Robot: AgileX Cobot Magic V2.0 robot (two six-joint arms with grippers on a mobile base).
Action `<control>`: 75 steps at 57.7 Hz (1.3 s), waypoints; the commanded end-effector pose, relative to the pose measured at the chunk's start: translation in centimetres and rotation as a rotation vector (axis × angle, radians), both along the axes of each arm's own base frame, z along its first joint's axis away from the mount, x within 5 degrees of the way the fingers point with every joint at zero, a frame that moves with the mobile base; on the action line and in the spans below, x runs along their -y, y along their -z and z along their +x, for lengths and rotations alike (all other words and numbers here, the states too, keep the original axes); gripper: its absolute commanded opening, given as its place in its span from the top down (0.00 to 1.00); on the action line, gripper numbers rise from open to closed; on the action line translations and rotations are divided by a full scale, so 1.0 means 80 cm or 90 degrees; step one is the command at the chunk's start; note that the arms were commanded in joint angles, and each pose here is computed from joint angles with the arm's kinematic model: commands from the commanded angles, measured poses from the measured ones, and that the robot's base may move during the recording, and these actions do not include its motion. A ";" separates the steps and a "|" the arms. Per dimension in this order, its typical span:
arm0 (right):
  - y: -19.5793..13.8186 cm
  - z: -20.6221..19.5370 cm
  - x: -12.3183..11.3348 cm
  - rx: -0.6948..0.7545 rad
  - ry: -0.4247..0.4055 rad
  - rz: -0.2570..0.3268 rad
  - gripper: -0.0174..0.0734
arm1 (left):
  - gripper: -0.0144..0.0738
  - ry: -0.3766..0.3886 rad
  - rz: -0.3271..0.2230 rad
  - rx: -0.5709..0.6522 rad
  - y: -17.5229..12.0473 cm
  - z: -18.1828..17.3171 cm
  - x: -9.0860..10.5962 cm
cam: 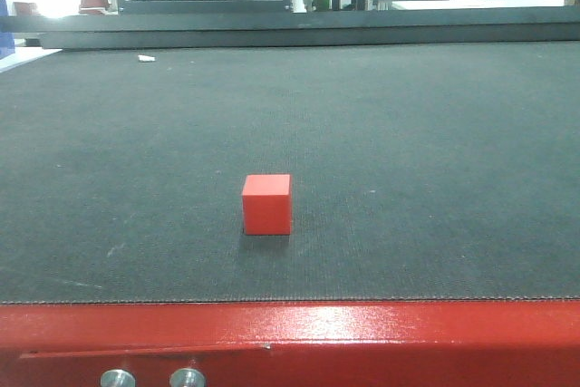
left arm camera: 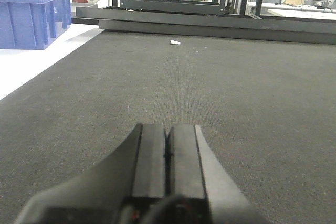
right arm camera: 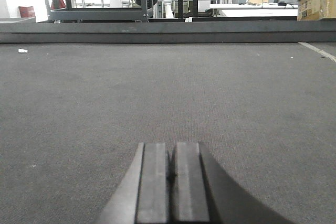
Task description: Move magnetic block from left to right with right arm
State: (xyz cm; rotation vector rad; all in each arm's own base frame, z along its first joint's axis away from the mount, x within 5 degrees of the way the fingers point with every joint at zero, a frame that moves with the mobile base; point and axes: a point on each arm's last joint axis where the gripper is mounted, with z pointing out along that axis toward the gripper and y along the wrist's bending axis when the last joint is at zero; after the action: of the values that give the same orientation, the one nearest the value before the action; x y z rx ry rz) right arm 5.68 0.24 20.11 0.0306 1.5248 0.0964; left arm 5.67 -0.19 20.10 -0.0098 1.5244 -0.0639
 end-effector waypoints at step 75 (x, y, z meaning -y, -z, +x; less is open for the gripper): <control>-0.078 -0.019 -0.002 0.024 -0.011 0.002 0.75 | 0.98 -0.002 -0.008 0.055 -0.007 -0.001 -0.001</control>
State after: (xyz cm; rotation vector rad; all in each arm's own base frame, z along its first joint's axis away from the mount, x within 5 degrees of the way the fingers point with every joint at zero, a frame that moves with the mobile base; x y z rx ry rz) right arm 4.67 0.43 23.82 0.0155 1.5746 0.1183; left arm 5.67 -0.19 20.10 -0.0098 1.5244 -0.0639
